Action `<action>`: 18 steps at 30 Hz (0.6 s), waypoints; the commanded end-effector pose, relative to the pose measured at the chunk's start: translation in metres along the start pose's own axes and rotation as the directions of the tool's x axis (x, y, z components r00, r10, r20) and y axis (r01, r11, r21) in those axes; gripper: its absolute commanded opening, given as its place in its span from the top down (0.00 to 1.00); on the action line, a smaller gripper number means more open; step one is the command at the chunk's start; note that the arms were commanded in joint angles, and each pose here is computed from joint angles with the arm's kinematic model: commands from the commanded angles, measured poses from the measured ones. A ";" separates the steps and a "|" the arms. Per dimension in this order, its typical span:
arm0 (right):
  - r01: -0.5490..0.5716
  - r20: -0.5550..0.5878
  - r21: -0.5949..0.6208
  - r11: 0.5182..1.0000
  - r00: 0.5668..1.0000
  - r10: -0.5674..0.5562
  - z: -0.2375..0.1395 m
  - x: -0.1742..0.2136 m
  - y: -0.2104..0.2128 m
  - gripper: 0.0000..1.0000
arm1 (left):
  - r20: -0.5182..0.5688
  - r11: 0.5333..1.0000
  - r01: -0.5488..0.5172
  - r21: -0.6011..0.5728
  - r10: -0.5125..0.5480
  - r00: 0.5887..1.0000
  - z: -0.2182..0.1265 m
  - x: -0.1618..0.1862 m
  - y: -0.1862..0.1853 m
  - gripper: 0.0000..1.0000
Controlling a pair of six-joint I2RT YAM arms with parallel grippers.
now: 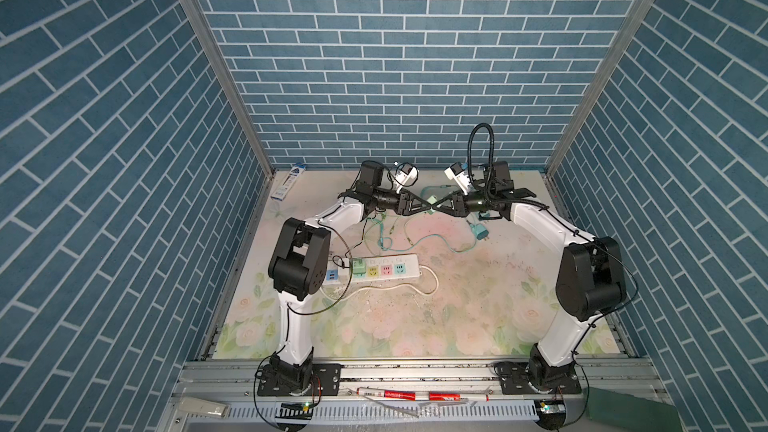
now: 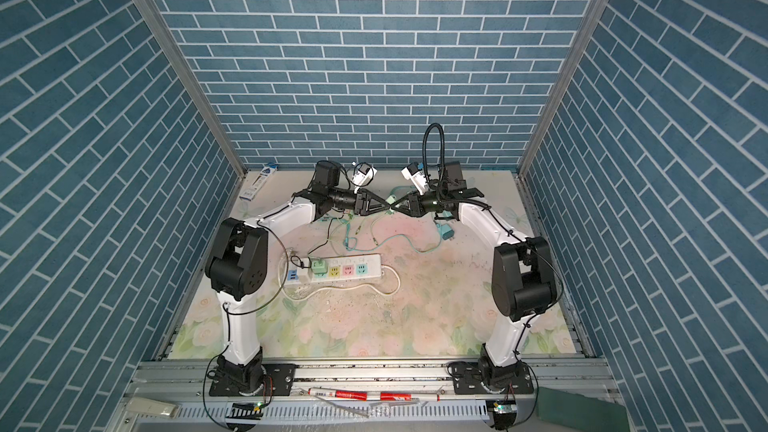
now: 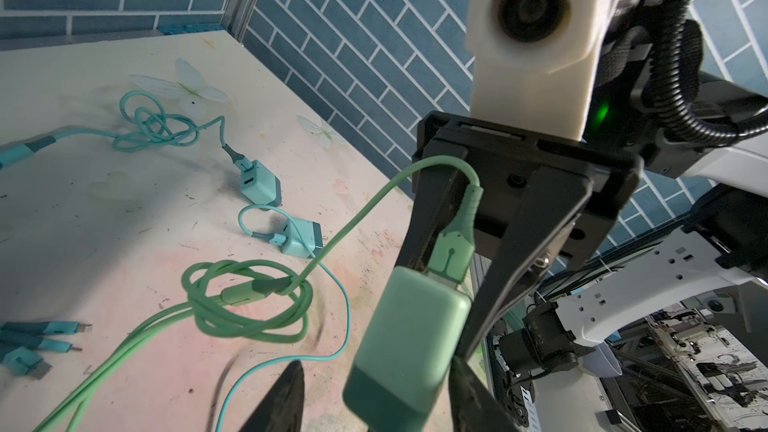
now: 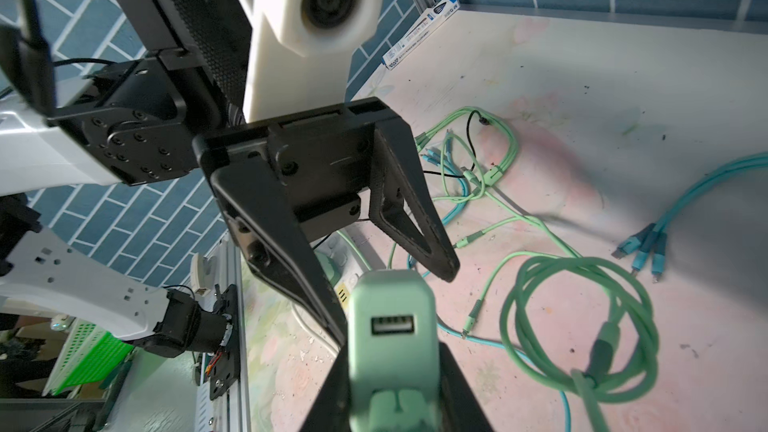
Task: Insert the plug
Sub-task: 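Open the left gripper to release the charger while the right gripper holds it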
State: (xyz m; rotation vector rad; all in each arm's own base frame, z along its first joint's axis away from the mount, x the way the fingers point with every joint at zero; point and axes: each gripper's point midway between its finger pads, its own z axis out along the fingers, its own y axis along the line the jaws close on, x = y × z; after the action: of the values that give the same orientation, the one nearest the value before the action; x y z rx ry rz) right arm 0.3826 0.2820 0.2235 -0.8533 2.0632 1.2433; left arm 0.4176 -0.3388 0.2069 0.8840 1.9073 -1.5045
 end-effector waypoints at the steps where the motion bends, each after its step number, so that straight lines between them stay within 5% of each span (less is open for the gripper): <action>1: 0.116 0.027 -0.048 0.992 0.993 -0.115 -0.008 -0.009 0.034 1.00 | 0.029 0.996 -0.009 -0.091 0.011 1.000 -0.008 -0.005 0.012 0.41; 11: 0.138 -0.031 0.026 0.990 0.990 -0.137 0.000 0.000 0.029 1.00 | 0.082 0.970 -0.035 -0.242 0.057 0.995 -0.054 -0.012 0.011 0.38; 18: 0.169 -0.171 0.031 0.985 0.972 -0.161 0.030 0.022 0.035 1.00 | 0.086 0.813 0.052 -0.580 -0.002 0.996 -0.112 0.006 0.045 0.38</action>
State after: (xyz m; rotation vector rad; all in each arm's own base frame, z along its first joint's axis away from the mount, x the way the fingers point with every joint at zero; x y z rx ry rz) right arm 0.3487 0.3073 0.2086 -1.0069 2.1303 1.1366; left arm 0.4416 -0.2501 0.2138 0.5915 2.0480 -1.0467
